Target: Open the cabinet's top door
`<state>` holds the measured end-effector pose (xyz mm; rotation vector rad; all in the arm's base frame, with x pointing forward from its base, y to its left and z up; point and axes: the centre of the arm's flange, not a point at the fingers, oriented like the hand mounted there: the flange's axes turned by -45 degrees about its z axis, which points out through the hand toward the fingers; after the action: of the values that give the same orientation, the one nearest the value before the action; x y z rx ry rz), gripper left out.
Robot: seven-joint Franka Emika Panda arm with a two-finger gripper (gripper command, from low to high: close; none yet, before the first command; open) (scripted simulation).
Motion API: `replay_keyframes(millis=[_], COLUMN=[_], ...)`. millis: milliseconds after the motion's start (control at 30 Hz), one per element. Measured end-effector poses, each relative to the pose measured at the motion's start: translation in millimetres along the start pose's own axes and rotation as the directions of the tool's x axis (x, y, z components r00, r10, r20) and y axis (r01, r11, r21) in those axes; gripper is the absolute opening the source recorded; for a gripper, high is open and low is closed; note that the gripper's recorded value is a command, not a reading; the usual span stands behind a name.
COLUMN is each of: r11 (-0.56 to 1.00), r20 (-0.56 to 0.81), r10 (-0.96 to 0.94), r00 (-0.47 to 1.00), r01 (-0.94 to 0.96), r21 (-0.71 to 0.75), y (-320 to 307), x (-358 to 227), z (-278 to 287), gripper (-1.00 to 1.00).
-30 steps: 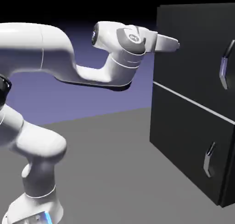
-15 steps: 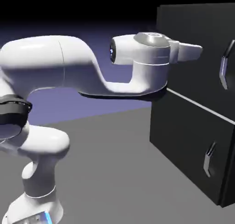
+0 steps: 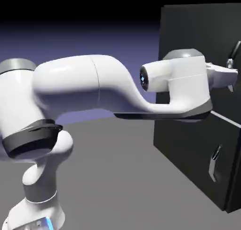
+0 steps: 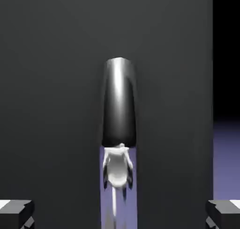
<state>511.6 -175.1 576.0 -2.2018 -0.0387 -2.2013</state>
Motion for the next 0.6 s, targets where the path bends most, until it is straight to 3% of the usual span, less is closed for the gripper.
replay_keyframes(millis=[33,67,600], r11=[1.0,1.0,0.981], r20=[0.0,0.0,0.0], r10=[-0.001,-0.002,-0.003], r00=[1.0,1.0,1.0], r01=[0.001,0.002,0.003], r21=[0.0,0.0,-0.194], y=[-0.5,-0.9,-38.8], x=[0.0,0.0,0.0], z=[8.5,13.4,-79.4], gripper=[0.0,-1.0,-1.0])
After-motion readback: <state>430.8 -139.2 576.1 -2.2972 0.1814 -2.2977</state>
